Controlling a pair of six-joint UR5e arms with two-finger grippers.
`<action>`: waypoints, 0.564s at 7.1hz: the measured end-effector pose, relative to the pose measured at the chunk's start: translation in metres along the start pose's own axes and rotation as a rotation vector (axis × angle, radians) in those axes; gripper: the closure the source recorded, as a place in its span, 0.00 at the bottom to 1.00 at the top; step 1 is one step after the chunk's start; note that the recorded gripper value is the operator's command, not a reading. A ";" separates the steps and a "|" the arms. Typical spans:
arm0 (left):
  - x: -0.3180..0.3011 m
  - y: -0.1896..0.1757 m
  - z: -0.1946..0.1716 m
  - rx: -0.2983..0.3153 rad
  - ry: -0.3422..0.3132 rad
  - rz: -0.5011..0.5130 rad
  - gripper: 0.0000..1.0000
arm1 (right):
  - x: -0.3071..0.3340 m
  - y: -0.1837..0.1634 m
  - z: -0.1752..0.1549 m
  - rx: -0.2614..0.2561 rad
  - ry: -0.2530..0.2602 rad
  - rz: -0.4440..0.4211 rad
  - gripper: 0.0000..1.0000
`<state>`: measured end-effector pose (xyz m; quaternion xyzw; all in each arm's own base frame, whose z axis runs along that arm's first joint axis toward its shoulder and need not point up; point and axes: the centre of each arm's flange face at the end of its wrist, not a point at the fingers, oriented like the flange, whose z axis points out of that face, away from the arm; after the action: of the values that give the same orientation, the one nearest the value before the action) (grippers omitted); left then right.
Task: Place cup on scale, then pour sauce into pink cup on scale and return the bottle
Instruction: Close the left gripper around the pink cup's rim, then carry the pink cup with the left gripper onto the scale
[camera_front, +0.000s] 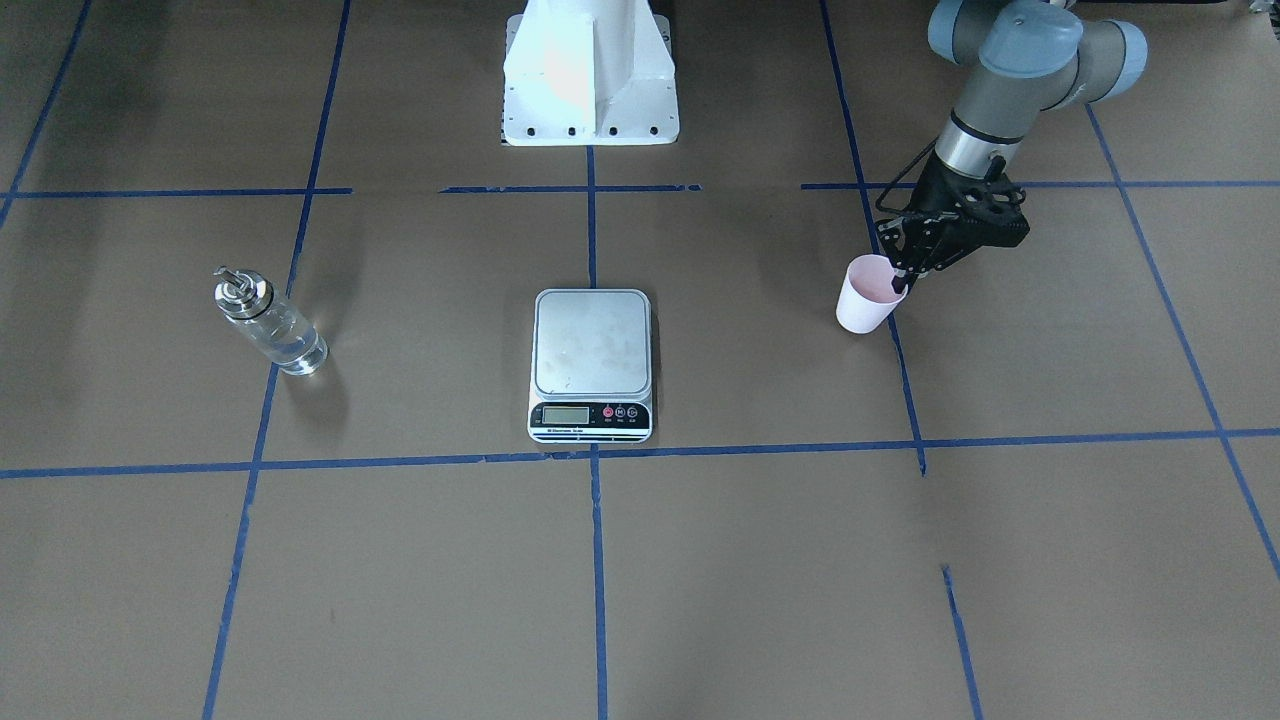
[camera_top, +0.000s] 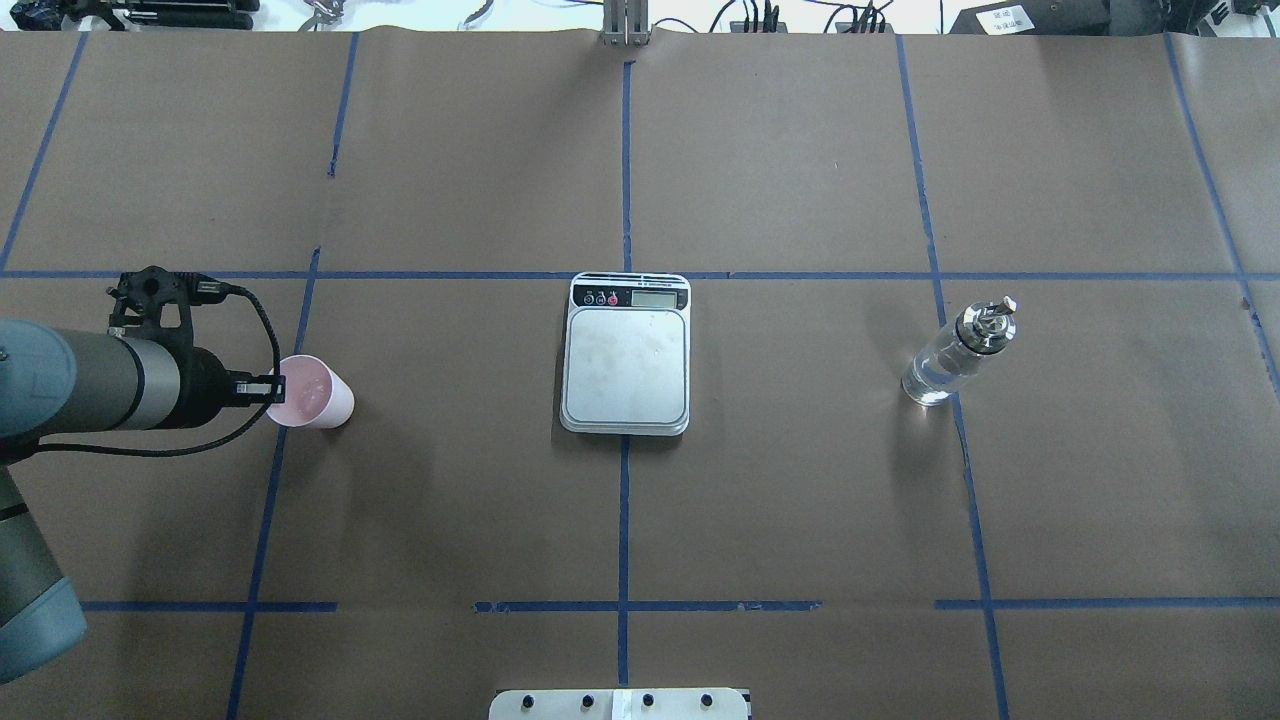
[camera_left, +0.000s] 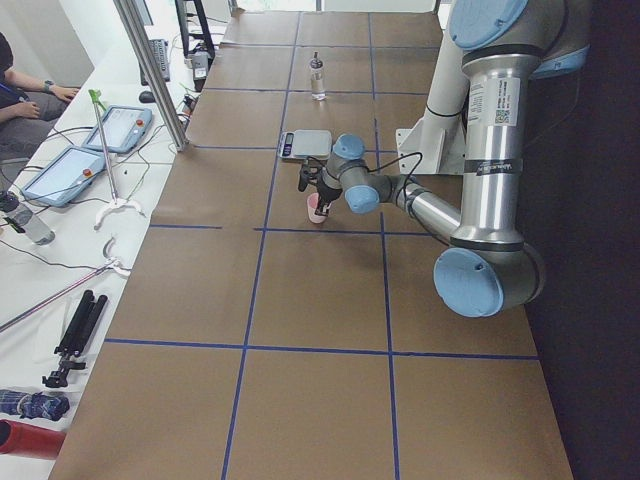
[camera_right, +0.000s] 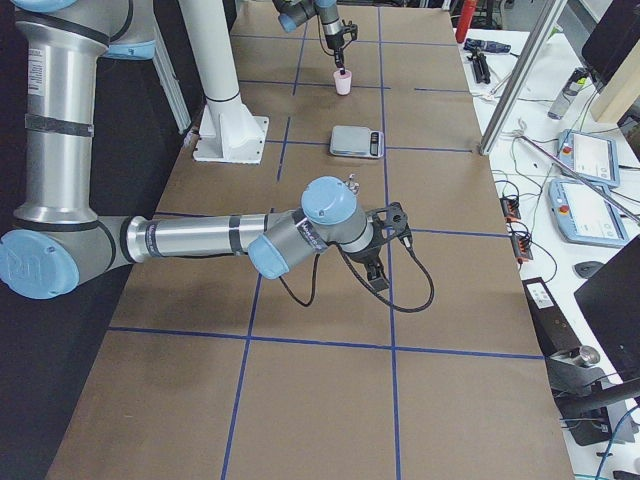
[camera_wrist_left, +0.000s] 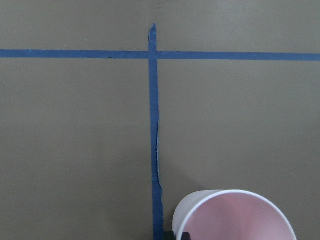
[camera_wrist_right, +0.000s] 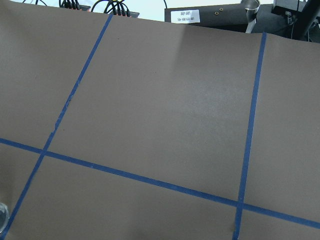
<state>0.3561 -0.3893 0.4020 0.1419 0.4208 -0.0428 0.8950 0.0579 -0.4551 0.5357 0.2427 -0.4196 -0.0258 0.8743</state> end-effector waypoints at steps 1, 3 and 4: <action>0.048 -0.018 -0.007 -0.013 -0.017 -0.001 1.00 | -0.001 0.001 0.000 -0.003 -0.008 0.001 0.00; 0.161 -0.038 -0.035 -0.084 -0.022 0.013 1.00 | -0.001 0.004 0.000 -0.009 -0.021 0.004 0.00; 0.209 -0.037 -0.044 -0.117 0.004 0.030 1.00 | -0.001 0.005 0.000 -0.010 -0.023 0.005 0.00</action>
<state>0.4502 -0.4032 0.2075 0.0959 0.4220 -0.0044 0.9015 0.0562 -0.4508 0.5372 0.2370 -0.4301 -0.0286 0.8706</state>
